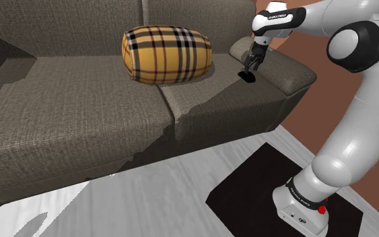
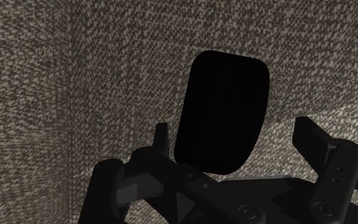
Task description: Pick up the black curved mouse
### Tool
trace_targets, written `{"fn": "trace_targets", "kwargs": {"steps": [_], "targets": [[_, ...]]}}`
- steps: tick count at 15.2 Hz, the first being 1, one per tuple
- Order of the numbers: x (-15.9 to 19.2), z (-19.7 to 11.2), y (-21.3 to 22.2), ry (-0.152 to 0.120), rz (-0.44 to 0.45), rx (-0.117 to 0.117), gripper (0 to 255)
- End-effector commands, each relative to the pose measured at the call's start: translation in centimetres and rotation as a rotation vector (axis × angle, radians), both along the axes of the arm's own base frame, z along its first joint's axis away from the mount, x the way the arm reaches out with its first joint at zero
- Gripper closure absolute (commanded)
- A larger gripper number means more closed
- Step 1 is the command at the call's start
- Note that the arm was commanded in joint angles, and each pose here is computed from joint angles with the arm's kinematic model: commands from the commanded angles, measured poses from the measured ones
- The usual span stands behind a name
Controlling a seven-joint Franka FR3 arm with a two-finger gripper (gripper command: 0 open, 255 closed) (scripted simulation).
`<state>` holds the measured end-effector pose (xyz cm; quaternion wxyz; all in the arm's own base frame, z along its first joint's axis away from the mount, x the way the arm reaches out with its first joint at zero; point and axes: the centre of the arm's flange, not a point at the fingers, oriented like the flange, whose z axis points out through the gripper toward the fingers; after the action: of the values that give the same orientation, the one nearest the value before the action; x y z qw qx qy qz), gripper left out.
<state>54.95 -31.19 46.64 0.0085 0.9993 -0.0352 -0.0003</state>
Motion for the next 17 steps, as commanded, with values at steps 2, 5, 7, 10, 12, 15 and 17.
{"fn": "trace_targets", "kwargs": {"steps": [2, 5, 7, 10, 12, 15, 17], "targets": [[0.5, -1.5, -0.3, -0.002, 0.001, 0.0, 0], [0.5, -3.0, -0.3, -0.002, 0.001, 0.0, 0], [0.5, -3.9, -0.3, -0.002, 0.001, 0.0, 0], [0.5, -3.9, -0.3, -0.002, 0.001, 0.0, 255], [0.6, -3.9, -0.3, -0.002, 0.001, 0.0, 255], [0.6, -3.9, -0.3, -0.002, 0.001, 0.0, 255], [0.6, -3.9, -0.4, -0.002, 0.001, 0.0, 255]]}}
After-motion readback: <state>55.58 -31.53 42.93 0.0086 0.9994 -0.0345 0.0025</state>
